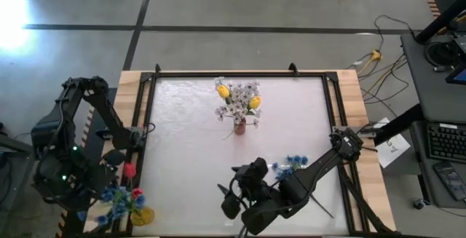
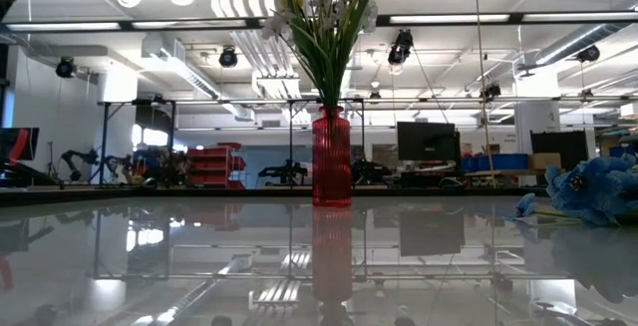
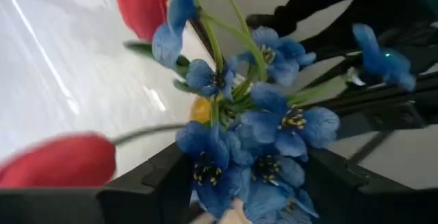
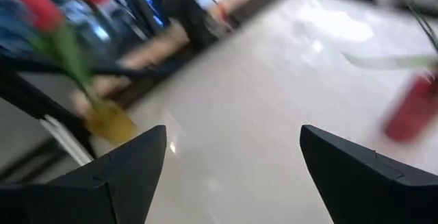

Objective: Sort flowers into vase by color
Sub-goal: Put the left blue flower into the yellow flower vase, then put the blue flower into the yellow flower vase

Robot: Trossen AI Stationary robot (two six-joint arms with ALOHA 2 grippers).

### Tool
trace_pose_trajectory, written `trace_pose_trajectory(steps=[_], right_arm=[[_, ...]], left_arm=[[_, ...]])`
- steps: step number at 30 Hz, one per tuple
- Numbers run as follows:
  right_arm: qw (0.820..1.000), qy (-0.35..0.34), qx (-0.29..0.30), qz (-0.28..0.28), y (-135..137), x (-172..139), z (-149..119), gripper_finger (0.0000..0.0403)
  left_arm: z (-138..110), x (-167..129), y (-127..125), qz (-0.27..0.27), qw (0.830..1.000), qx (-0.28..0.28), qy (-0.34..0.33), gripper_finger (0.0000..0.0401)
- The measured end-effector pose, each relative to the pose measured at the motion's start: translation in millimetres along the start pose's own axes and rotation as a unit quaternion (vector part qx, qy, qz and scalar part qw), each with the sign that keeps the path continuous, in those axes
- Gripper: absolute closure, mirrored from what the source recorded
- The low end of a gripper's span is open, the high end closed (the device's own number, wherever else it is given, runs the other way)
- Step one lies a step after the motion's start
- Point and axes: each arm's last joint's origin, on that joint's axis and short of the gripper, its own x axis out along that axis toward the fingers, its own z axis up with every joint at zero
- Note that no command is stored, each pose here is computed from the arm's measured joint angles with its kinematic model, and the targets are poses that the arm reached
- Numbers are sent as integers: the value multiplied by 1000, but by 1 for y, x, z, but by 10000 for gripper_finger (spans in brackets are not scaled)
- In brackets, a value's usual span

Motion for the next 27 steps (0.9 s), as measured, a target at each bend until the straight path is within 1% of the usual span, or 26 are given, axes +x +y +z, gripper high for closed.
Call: trace_pose_trajectory(steps=[4, 7, 10, 14, 17, 19, 21, 25, 27], right_arm=[[995, 84, 11, -58, -20, 2, -8, 74], [980, 164, 14, -114, -36, 7, -16, 74], [956, 245, 6, -164, -50, 15, -30, 74], [914, 344, -15, -215, -65, 27, -57, 74], [881, 402, -31, -247, -77, 34, -79, 74], [865, 427, -35, -260, -85, 35, -88, 74], [860, 437, -37, -263, -94, 31, -91, 74], [862, 439, -29, -250, -119, 16, -91, 74], [863, 444, -20, -240, -135, 8, -94, 74]], left_arm=[[-2, -12, 5, -19, 999, -30, -9, 201], [-3, -18, 9, -31, 998, -40, -21, 201], [-5, -25, 12, -42, 997, -56, -30, 201], [-7, -30, 16, -49, 994, -92, -33, 194], [-9, -34, 20, -54, 993, -93, -38, 181], [-10, -37, 22, -58, 993, -96, -43, 173], [-10, -39, 24, -56, 992, -101, -52, 168], [-11, -44, 28, -55, 989, -116, -78, 166], [-10, -48, 30, -58, 985, -128, -104, 166]])
